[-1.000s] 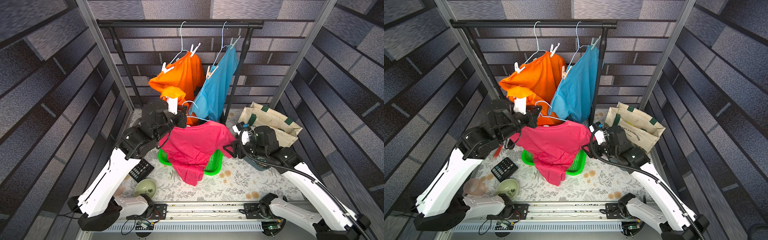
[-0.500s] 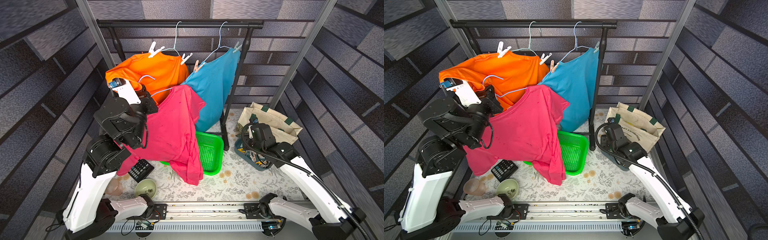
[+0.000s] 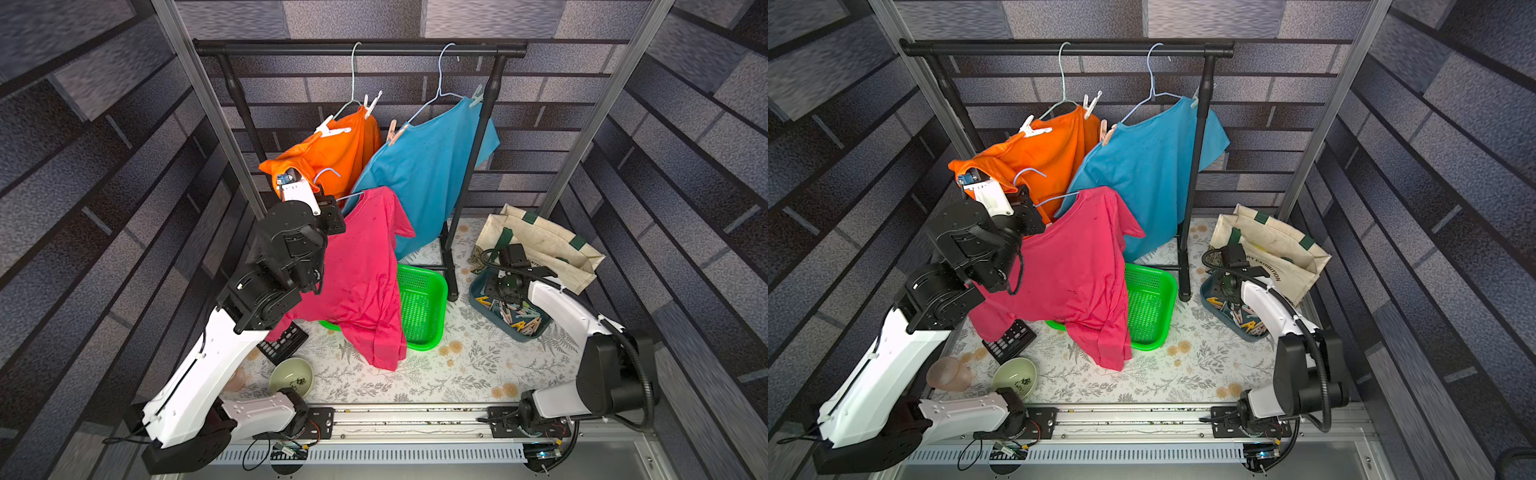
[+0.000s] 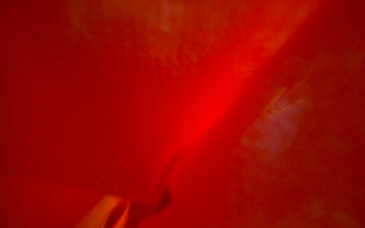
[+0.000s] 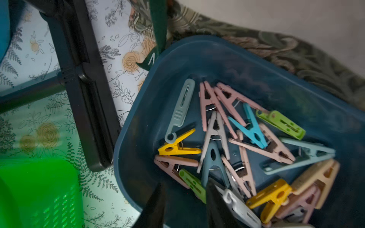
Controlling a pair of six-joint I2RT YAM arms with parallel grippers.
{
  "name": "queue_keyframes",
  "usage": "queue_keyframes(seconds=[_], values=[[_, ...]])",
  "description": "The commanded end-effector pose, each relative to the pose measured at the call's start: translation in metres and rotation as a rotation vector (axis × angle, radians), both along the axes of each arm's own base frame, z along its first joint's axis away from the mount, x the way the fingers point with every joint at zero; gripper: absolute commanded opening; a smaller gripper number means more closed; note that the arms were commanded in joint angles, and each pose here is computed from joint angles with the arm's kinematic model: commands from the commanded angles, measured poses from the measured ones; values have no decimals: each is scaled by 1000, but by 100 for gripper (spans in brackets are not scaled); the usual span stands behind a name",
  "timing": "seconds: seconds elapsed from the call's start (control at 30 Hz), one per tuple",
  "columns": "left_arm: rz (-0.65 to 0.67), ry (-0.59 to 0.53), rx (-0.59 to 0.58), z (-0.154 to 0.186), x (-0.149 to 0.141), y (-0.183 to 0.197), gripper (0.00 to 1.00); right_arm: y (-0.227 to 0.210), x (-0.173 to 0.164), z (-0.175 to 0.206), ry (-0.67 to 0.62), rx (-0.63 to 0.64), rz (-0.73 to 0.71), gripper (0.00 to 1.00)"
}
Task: Use clothespins to secure the t-shirt on both sides of the hanger
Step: Pick up the clothespin from the storage box.
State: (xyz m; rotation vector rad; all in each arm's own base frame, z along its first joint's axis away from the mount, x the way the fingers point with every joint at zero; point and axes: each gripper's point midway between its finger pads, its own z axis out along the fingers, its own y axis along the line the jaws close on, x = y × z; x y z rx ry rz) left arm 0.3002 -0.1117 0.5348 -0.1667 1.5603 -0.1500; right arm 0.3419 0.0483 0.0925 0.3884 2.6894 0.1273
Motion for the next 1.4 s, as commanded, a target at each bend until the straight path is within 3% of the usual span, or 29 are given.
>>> queue_keyframes(seconds=[0.0,0.27,0.43,0.57,0.77,0.8,0.9,1.1,1.37], values=[[9,-82,-72,20,-9,12,0,8,28,-4,-34,93,-15,41],[8,-66,-64,12,-4,10,0,-5,62,-25,-24,100,-64,41],[10,-55,-62,7,1,7,0,-8,70,-39,-11,108,-81,32],[8,-42,-58,3,4,5,0,-10,65,-48,16,101,-93,28],[-2,-42,-68,3,4,4,0,-15,51,-54,39,76,-106,34],[-4,-40,-70,3,4,3,0,-16,49,-54,41,73,-109,33],[-11,-37,-75,2,2,3,0,-16,39,-60,58,76,-109,15],[-5,-42,-89,3,-4,10,0,-17,33,-44,36,75,-98,13],[-5,-48,-100,2,-7,14,0,-11,6,23,-83,121,-56,10]])
